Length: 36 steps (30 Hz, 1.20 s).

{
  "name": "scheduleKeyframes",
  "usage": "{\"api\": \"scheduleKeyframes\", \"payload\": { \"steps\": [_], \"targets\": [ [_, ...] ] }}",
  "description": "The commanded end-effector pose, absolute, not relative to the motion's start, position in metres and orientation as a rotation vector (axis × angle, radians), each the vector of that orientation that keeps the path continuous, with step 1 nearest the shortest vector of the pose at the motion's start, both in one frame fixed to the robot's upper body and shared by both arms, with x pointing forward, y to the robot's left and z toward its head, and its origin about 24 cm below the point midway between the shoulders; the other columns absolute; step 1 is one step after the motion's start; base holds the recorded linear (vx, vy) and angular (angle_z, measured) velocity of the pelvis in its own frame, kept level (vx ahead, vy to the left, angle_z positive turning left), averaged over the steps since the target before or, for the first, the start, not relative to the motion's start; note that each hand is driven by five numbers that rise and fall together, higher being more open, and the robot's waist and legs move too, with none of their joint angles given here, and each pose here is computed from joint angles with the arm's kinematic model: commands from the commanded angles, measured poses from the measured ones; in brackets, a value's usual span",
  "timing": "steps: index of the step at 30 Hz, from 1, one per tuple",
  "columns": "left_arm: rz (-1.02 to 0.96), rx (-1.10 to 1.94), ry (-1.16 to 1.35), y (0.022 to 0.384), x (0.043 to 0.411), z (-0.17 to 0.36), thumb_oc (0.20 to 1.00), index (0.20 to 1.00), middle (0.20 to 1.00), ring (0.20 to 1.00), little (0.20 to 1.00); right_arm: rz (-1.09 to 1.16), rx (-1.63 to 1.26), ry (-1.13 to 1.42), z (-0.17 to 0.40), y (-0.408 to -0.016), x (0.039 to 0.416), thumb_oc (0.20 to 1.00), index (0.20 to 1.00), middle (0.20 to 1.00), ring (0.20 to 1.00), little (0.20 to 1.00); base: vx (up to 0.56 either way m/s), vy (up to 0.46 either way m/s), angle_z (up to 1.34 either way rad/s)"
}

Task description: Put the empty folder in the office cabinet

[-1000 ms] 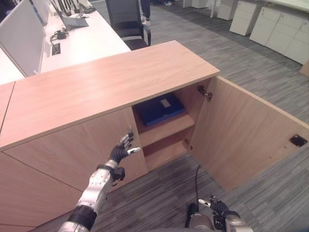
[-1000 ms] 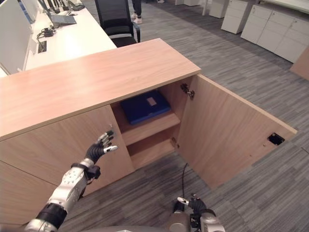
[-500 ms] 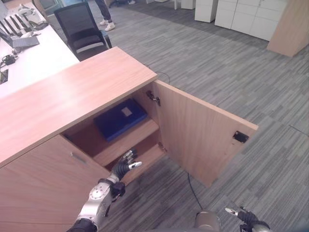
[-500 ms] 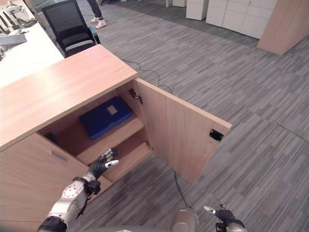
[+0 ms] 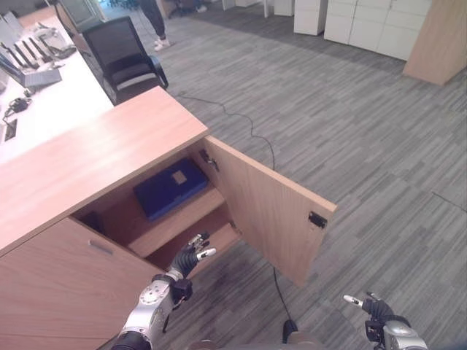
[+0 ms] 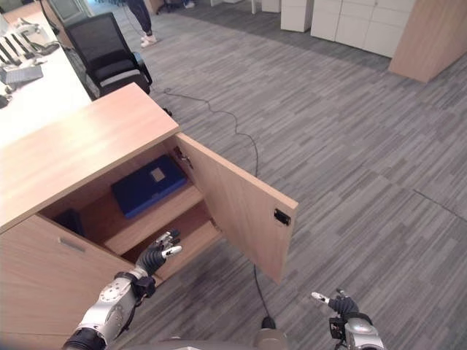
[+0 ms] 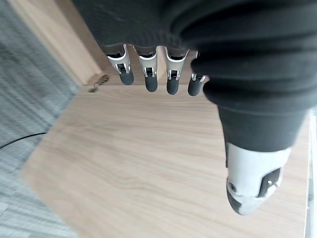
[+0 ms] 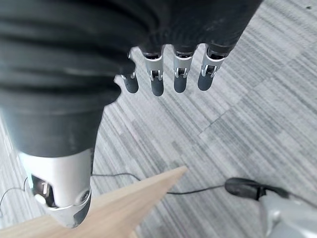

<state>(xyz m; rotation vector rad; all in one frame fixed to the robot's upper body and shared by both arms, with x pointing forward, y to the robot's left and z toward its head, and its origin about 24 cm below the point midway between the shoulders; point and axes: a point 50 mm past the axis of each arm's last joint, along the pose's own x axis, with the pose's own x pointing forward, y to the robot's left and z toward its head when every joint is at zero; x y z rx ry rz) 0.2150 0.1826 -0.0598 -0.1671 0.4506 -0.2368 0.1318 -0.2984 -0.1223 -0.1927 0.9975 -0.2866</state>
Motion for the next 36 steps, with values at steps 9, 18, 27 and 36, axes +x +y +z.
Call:
{"api": "scheduleKeyframes", "payload": {
  "steps": [9, 18, 27, 36],
  "targets": [
    [-0.195, -0.144, 0.350, 0.200, 0.216, -0.044, 1.000, 1.000, 1.000, 1.000, 1.000, -0.296, -0.114, 0.922, -0.119, -0.289, 0.148, 1.000, 1.000, 1.000, 1.000, 1.000, 0.08, 0.008, -0.05],
    [-0.202, -0.113, 0.385, 0.208, 0.208, -0.048, 1.000, 1.000, 1.000, 1.000, 1.000, -0.391, -0.144, 0.706, -0.070, -0.325, 0.207, 1.000, 1.000, 1.000, 1.000, 1.000, 0.03, 0.021, 0.09],
    [-0.261, -0.084, 0.385, 0.208, 0.210, -0.043, 1.000, 1.000, 1.000, 1.000, 1.000, -0.568, -0.132, 0.467, 0.005, -0.377, 0.256, 1.000, 1.000, 1.000, 1.000, 1.000, 0.01, 0.013, 0.06],
    [-0.247, -0.064, 0.437, 0.216, 0.198, -0.051, 1.000, 1.000, 1.000, 1.000, 1.000, -0.443, -0.177, 0.429, 0.017, -0.355, 0.284, 1.000, 1.000, 1.000, 1.000, 1.000, -0.01, 0.006, 0.01]
  ]
}}
